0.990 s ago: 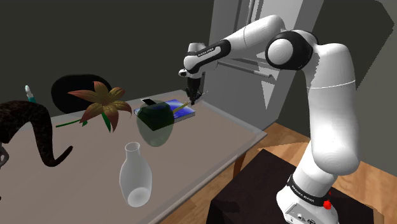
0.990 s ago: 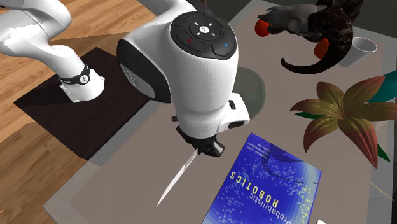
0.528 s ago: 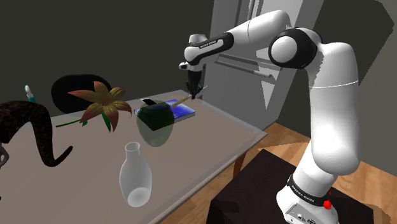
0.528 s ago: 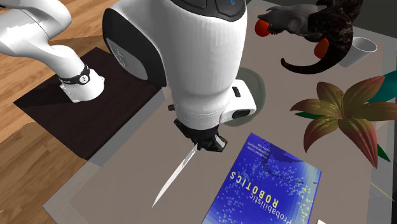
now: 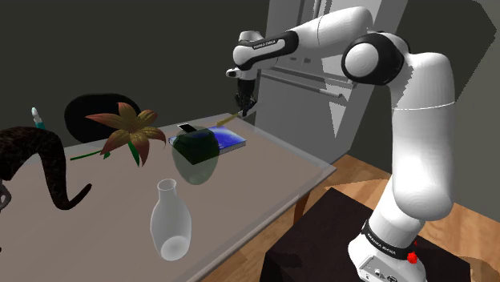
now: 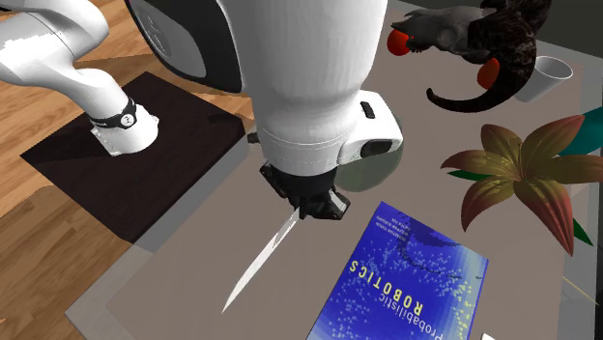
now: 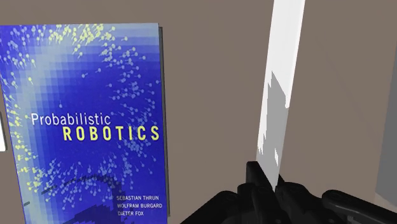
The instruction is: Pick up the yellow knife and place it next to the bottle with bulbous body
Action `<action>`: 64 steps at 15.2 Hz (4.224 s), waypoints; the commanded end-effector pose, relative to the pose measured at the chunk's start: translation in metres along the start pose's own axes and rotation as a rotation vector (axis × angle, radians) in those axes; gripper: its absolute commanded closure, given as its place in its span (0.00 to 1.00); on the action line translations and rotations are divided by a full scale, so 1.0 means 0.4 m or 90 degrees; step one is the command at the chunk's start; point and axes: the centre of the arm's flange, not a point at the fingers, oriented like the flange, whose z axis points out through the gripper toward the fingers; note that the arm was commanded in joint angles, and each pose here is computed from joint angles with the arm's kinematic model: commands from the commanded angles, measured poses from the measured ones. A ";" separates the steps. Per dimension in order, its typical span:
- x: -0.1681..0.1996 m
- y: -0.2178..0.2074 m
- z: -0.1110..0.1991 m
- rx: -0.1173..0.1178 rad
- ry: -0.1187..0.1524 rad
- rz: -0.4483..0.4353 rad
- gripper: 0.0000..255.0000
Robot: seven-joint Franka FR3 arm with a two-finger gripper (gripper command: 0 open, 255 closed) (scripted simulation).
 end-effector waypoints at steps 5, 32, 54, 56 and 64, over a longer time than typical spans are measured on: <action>-0.002 0.002 -0.077 0.000 0.000 0.000 1.00; 0.439 -0.393 -0.203 0.000 0.000 0.000 1.00; 0.651 -0.579 -0.037 0.000 0.000 0.000 1.00; 0.651 -0.579 -0.010 0.000 0.000 0.000 1.00; 0.654 -0.579 0.095 0.000 0.000 0.000 1.00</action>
